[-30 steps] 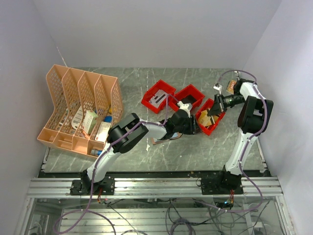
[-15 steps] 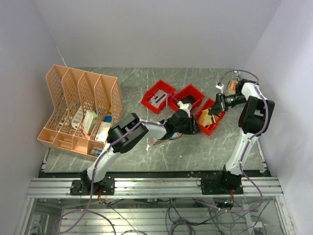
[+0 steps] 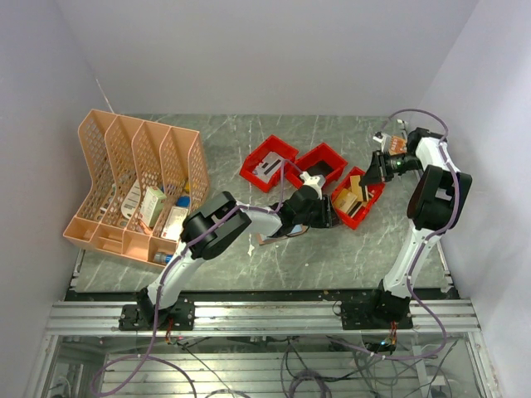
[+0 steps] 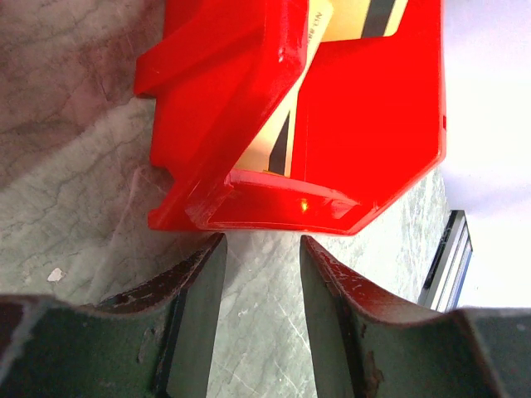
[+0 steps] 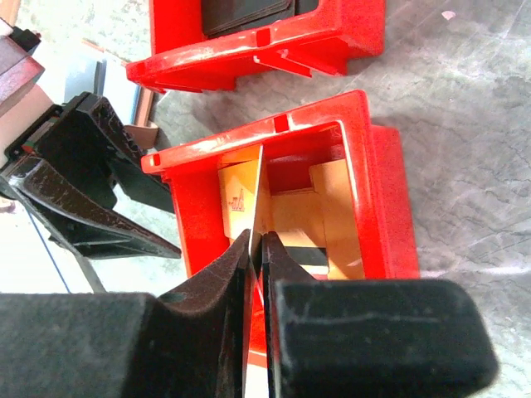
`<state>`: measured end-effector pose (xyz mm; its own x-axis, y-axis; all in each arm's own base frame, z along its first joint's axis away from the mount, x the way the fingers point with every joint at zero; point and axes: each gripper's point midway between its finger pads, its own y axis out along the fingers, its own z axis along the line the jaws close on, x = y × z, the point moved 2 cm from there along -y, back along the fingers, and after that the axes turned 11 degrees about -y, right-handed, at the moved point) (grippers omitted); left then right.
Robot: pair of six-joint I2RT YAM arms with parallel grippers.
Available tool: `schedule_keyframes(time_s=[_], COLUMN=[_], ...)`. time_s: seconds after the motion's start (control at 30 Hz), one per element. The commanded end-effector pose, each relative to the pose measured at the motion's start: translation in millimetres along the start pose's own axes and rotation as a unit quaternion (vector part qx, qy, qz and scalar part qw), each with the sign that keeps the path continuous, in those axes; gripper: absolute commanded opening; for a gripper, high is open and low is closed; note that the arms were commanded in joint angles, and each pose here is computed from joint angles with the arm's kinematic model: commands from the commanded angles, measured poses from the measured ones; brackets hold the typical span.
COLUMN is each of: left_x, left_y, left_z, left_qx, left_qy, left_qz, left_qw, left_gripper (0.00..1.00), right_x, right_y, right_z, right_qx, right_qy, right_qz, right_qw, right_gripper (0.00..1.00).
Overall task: Put the credit cards into the card holder
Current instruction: Pick up the credit card from the storage box.
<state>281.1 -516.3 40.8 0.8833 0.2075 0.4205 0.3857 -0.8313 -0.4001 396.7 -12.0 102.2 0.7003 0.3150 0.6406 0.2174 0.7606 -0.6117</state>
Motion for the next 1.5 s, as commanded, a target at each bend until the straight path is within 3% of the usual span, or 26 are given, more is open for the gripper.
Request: schedule_keyframes(time_s=[0.0,0.13,0.3,0.47,0.57,0.67,0.83,0.97,1.03,1.33,1.4,1.47], left_x=[6.9,7.0,15.9,35.6,47.2,58.5,73.4,80.7,83.9,98.6,100.1,102.0], left_y=[-8.9,-11.1,-22.7,-49.1,-69.2,-94.5,-138.1,-172.0,-186.4,-237.1,-242.6,-247.3], left_z=[-9.1,-9.1,-20.9,-45.8,-60.1,-75.8,-93.1,-96.5,-100.0,-119.5,-122.8,-124.8], left_qx=[-0.009,-0.008,-0.018,-0.035,-0.042,-0.052,-0.065,-0.083,-0.104,-0.158,-0.174,-0.191], left_qy=[0.012,0.014,0.026,0.054,0.071,0.081,0.076,0.047,0.029,-0.025,-0.038,-0.041], left_qz=[-0.003,-0.003,-0.020,-0.057,-0.081,-0.108,-0.151,-0.168,-0.169,-0.195,-0.195,-0.196], left_qw=[1.000,1.000,0.999,0.996,0.993,0.990,0.984,0.981,0.980,0.968,0.964,0.961], left_gripper=[0.52,0.52,0.53,0.54,0.56,0.58,0.59,0.61,0.62,0.72,0.73,0.73], right_x=[0.9,3.0,29.6,59.7,73.3,83.5,86.5,84.1,82.7,79.5,80.3,84.2], right_y=[-2.5,-4.1,-25.7,-44.9,-49.3,-50.2,-48.7,-51.1,-51.0,-47.3,-43.9,-37.8], right_z=[-4.6,-9.9,-2.5,32.9,56.3,81.2,113.5,131.4,138.2,153.1,156.1,158.2], right_qx=[-0.019,-0.045,-0.075,-0.057,-0.026,0.030,0.157,0.240,0.264,0.295,0.294,0.282], right_qy=[-0.007,-0.017,-0.045,-0.048,0.003,0.108,0.311,0.386,0.403,0.408,0.395,0.351], right_qz=[-0.009,-0.016,-0.044,-0.094,-0.132,-0.170,-0.179,-0.176,-0.168,-0.155,-0.153,-0.157], right_qw=[1.000,0.999,0.995,0.993,0.991,0.979,0.920,0.873,0.860,0.850,0.857,0.879], right_gripper=[0.07,0.00,0.00,0.00,0.00,0.00,0.00,0.00,0.00,0.00,0.00,0.00])
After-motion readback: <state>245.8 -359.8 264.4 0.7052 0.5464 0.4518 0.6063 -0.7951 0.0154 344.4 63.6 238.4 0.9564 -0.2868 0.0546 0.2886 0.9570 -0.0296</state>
